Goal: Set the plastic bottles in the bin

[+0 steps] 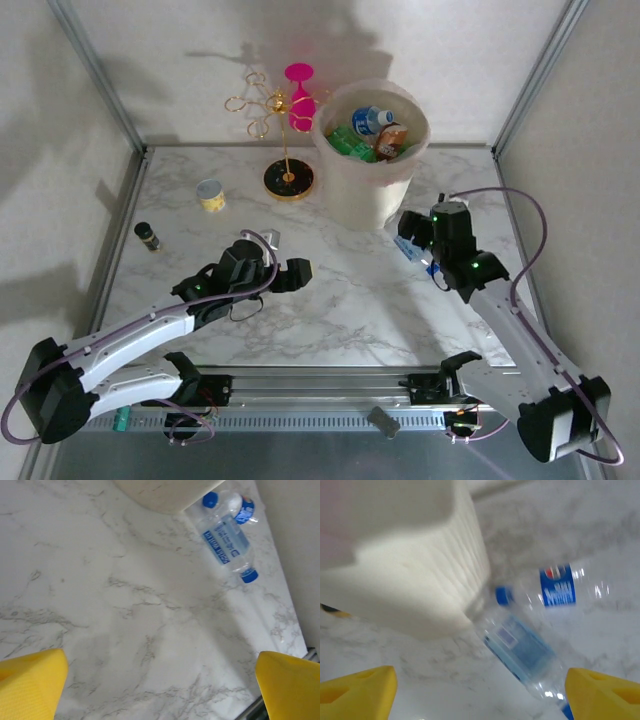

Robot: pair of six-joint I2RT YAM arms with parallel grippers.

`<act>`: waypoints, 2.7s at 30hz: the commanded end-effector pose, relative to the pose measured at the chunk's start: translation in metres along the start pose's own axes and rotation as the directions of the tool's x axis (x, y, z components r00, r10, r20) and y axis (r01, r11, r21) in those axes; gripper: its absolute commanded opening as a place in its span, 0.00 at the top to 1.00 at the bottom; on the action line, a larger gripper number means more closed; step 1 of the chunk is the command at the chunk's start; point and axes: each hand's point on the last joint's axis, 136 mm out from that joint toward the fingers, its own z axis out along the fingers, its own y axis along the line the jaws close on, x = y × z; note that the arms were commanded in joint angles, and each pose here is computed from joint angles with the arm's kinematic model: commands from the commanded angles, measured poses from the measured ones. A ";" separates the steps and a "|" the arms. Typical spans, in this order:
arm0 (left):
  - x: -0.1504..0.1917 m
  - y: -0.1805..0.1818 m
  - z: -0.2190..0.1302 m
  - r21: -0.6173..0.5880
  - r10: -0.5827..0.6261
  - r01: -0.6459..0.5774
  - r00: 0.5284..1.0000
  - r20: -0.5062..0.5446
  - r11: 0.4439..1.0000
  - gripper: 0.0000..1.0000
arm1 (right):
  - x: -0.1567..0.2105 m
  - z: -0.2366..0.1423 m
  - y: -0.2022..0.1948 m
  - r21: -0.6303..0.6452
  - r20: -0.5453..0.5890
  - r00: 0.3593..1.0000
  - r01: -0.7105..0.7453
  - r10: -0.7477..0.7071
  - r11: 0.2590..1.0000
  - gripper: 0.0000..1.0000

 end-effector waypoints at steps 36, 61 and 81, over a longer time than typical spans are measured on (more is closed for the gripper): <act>-0.012 -0.005 -0.018 0.057 -0.011 0.009 0.999 0.043 0.998 0.05 | 0.085 0.151 -0.016 -0.012 -0.334 0.928 0.169 -0.163 0.986 0.34; -0.042 -0.035 -0.053 0.099 0.027 -0.037 0.994 0.105 0.994 0.05 | 0.062 0.072 0.001 -0.059 -0.205 0.979 -0.022 0.009 0.998 0.51; -0.093 -0.070 -0.088 0.113 0.061 -0.090 0.970 0.236 0.989 0.05 | -0.153 -0.097 0.085 -0.344 0.270 0.961 0.039 0.059 0.938 0.47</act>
